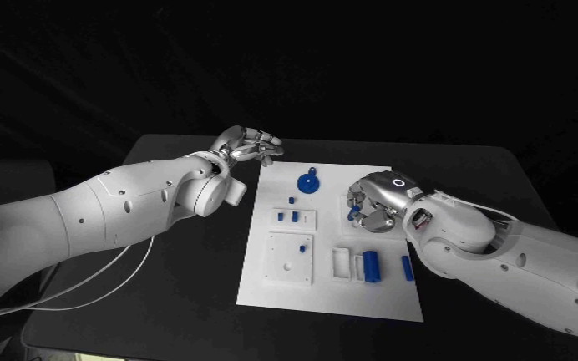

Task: Assemble the parts on the task board

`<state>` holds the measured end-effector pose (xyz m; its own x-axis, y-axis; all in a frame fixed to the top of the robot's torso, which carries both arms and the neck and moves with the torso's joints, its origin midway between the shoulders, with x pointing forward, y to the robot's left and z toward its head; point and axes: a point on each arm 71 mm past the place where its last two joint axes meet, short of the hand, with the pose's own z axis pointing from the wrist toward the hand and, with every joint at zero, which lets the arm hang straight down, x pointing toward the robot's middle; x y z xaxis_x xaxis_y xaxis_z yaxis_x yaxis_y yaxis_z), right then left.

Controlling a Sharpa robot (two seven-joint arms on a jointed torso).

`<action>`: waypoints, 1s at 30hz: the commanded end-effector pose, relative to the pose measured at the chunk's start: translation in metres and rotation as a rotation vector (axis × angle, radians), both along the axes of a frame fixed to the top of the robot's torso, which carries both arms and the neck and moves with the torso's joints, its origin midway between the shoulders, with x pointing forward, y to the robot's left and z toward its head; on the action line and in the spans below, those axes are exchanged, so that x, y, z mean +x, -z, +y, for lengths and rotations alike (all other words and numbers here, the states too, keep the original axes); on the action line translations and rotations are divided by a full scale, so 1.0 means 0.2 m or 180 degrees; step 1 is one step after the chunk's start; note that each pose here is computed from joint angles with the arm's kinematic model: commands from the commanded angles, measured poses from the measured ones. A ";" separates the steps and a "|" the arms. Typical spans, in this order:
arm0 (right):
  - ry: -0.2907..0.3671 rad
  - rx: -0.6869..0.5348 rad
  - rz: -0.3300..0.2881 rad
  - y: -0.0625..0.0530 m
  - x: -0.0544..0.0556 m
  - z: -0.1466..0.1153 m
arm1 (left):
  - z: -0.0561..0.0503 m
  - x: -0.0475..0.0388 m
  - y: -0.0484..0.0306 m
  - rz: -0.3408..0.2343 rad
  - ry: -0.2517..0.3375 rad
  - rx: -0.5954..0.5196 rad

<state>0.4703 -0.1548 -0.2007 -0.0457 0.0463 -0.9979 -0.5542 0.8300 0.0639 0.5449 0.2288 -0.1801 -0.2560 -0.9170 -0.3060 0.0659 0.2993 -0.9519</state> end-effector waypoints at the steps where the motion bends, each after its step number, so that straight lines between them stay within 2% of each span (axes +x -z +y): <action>1: -0.0118 0.0247 -0.0047 -0.04 -0.04 0.05 | -0.01 0.000 -0.007 -0.0024 0.0029 -0.0030; 7: -0.0358 0.0419 0.0061 -0.06 -0.10 0.20 | -0.01 0.000 -0.008 -0.0025 0.0033 -0.0032; 12: -0.0588 0.0462 0.0132 -0.03 -0.16 0.34 | -0.02 0.001 -0.007 -0.0024 0.0039 -0.0037; 19: -0.0899 0.0320 0.0215 0.09 -0.26 0.50 | -0.03 0.003 -0.007 -0.0020 0.0050 -0.0048; 22: -0.0938 0.0310 0.0278 0.14 -0.29 0.53 | -0.03 0.003 -0.007 -0.0020 0.0055 -0.0049; 30: -0.0975 0.0226 0.0334 0.26 -0.33 0.59 | -0.05 0.003 -0.007 -0.0017 0.0069 -0.0053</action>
<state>0.4065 -0.0393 -0.2497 -0.1950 0.1017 -0.9755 -0.7461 0.6302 0.2149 0.5456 0.2225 -0.1802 -0.2642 -0.9161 -0.3017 0.0684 0.2942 -0.9533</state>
